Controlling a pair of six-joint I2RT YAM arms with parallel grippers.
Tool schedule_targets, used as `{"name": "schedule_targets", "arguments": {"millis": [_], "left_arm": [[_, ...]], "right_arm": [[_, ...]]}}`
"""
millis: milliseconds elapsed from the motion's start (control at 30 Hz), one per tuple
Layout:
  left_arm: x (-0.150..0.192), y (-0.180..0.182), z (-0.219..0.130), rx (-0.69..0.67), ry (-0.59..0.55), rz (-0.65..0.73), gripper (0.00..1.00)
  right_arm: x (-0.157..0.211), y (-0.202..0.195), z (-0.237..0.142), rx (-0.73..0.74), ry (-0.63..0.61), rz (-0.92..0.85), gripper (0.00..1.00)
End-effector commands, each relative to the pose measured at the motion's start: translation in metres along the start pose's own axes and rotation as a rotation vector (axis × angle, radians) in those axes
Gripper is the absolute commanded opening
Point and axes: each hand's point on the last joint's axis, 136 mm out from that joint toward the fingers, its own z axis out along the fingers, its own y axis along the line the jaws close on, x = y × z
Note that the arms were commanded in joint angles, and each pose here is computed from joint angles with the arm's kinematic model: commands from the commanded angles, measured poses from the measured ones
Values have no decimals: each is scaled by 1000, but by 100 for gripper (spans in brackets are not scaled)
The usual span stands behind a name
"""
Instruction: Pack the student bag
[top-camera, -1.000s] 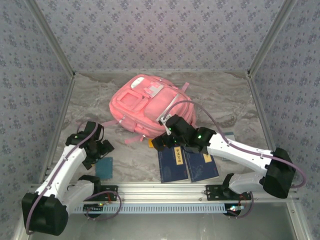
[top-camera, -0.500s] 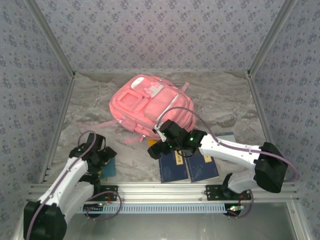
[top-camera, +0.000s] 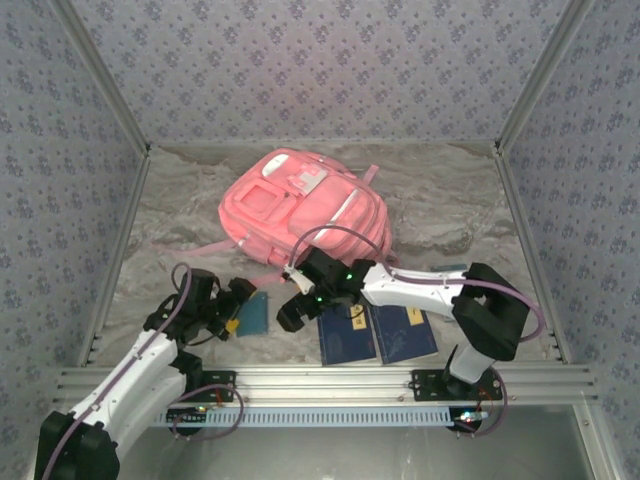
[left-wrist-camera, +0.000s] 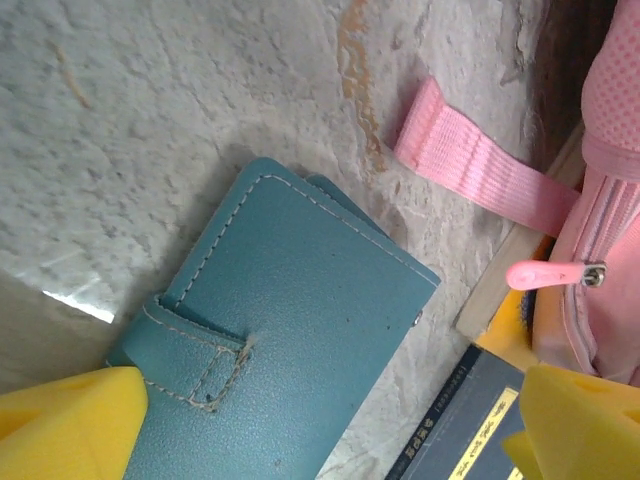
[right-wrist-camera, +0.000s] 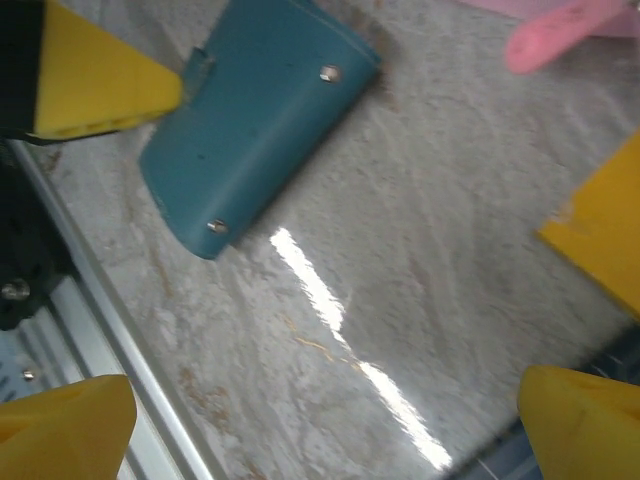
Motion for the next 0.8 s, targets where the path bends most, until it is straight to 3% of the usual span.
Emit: {"name": "schedule_targets", "arguments": {"millis": [0,167,300,400,633,767], "left_arm": [[6,-5,-8,13,20,27,94],[-4,-7,-33,-17,-65,124,92],[-11,8,-36,-125,-93,166,83],[-14,17,-30,-159,-97,158,67],[-27,34,-21,-194,-122,127,10],[-29,45,-20,-225,-126,115,2]], "right_arm": [[-17,20,2,-164,-10,69,98],[-26,26,10,-317,-4,183,80],[-31,25,21,-298,11,184,70],[-29,22,32,-269,39,188,69],[-38,20,49,-209,62,171,71],[-39,21,59,-205,82,172,71]]}}
